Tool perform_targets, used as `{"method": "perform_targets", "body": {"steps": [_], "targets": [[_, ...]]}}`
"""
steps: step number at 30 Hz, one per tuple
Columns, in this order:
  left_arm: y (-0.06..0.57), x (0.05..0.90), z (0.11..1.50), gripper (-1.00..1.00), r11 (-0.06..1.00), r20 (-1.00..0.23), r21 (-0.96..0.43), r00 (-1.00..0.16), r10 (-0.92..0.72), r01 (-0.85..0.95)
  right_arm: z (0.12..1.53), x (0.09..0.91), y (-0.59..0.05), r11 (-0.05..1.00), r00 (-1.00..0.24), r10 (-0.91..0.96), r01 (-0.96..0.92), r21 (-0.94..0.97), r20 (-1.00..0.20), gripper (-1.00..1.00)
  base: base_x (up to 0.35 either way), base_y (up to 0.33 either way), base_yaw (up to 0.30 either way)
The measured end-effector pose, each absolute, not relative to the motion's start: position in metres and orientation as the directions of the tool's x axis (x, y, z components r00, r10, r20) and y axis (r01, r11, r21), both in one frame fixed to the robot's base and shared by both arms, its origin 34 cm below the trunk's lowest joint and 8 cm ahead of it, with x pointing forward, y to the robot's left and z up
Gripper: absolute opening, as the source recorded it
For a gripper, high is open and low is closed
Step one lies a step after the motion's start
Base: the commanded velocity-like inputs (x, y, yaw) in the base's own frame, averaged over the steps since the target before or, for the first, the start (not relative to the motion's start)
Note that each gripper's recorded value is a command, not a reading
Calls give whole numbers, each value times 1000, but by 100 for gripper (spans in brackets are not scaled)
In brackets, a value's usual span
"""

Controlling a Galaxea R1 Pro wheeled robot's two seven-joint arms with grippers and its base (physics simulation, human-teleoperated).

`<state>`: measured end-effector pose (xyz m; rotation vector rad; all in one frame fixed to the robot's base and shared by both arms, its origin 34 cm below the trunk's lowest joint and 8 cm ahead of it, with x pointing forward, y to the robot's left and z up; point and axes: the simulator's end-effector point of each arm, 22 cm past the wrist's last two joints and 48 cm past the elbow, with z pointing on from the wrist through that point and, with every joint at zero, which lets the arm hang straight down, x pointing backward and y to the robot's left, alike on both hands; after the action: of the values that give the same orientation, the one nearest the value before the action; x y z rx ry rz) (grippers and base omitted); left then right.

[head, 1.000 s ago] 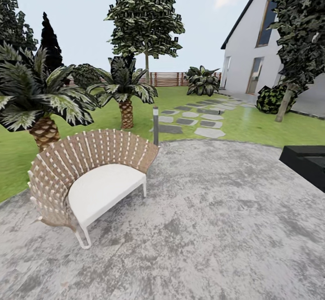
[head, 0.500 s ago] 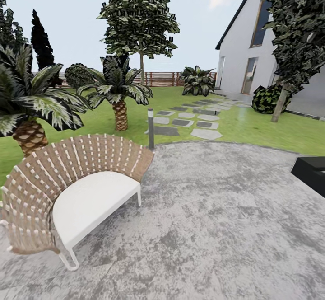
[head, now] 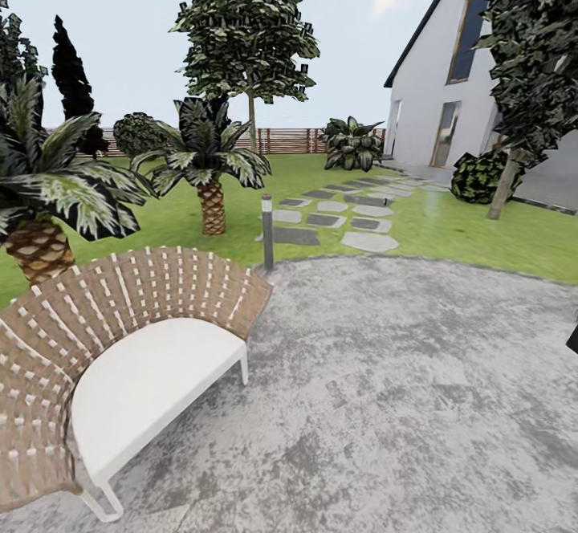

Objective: Pick up the pesticide atomizer in the garden and spray insectifuge to fully cover both potted plants in the garden.

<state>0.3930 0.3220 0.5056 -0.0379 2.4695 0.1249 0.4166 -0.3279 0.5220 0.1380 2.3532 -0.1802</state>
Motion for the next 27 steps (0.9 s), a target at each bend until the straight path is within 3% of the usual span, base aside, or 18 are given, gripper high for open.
{"method": "perform_targets", "body": {"steps": [12, 27], "targets": [[322, 393, 506, 100, 995, -620, 80, -784, 4, -59, 522, 417, -328, 984, -707, 46, 153, -89, -706, 100, 338, 0, -22], [322, 393, 506, 100, 995, -621, 80, -784, 4, -58, 522, 416, -328, 984, -707, 46, 154, -90, -706, 100, 338, 0, -243]]}}
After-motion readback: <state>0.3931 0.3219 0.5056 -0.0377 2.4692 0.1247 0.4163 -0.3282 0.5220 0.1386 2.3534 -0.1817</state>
